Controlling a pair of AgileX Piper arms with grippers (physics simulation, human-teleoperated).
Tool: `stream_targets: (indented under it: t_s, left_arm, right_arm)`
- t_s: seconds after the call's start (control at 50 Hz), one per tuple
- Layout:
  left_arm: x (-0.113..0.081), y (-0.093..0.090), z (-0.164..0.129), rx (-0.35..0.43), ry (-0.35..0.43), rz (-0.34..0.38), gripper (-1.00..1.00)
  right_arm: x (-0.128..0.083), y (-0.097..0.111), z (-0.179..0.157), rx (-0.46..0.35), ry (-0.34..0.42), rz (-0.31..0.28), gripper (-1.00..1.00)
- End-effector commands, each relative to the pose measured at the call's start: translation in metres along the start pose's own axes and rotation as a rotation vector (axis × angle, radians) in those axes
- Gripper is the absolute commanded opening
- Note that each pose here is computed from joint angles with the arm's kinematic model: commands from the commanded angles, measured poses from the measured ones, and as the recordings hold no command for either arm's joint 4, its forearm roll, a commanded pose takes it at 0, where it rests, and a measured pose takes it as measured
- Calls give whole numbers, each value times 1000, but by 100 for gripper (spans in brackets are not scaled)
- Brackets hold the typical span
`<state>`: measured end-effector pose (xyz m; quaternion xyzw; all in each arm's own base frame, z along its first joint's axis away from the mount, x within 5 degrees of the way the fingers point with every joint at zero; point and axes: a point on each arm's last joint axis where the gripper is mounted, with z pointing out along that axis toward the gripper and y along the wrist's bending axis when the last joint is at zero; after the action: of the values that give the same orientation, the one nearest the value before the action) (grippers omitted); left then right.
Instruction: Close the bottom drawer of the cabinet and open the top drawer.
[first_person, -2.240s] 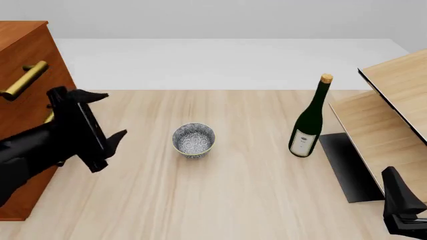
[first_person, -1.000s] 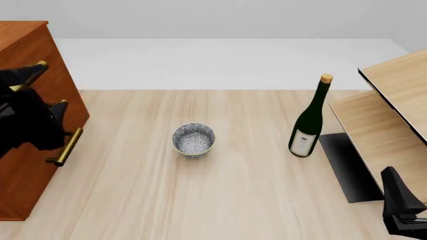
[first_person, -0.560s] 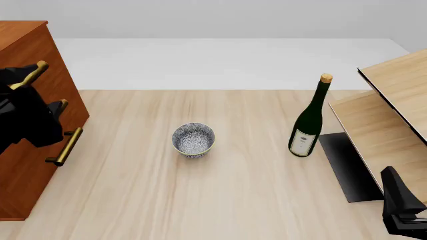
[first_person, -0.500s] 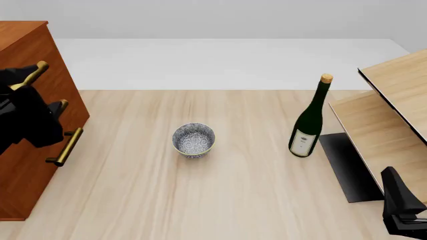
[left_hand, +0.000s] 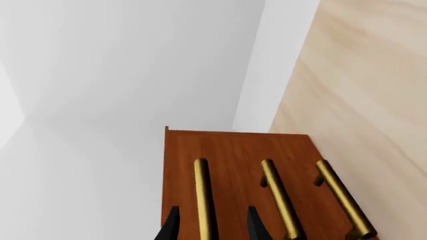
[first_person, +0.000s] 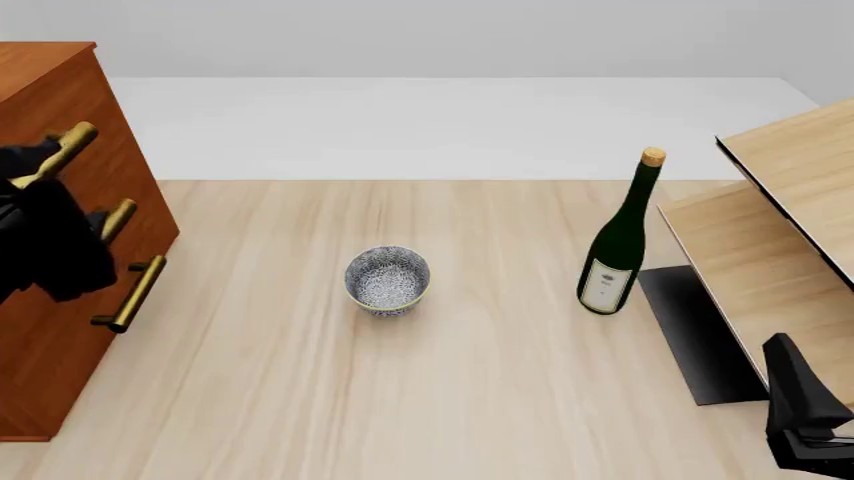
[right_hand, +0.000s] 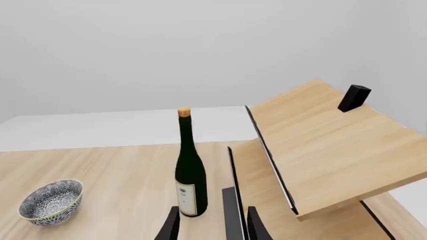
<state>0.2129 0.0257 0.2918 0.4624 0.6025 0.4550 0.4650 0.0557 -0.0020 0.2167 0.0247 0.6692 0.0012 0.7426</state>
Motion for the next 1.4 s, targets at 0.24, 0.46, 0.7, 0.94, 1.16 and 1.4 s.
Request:
stream_targets:
  t_s: [0.24,0.46,0.7,0.94,1.16,1.4]
  left_arm:
    - [16,-1,6,9,73,15,100]
    - [26,-6,11,6,109,32,100]
    - [29,-3,14,10,125,28,100]
    - [37,4,17,-11,157,32,100]
    - [43,3,22,-12,176,34,100]
    - [45,-1,26,-6,180,48,-100]
  right_arm:
    - [1,0,0,2,2,-1,100]
    - [0,0,0,1,1,0,100]
    - [0,0,0,0,2,-2,100]
    - [0,0,0,-2,2,-4,100]
    - [0,0,0,-3,1,-5,100]
    - [0,0,0,0,1,-4,100]
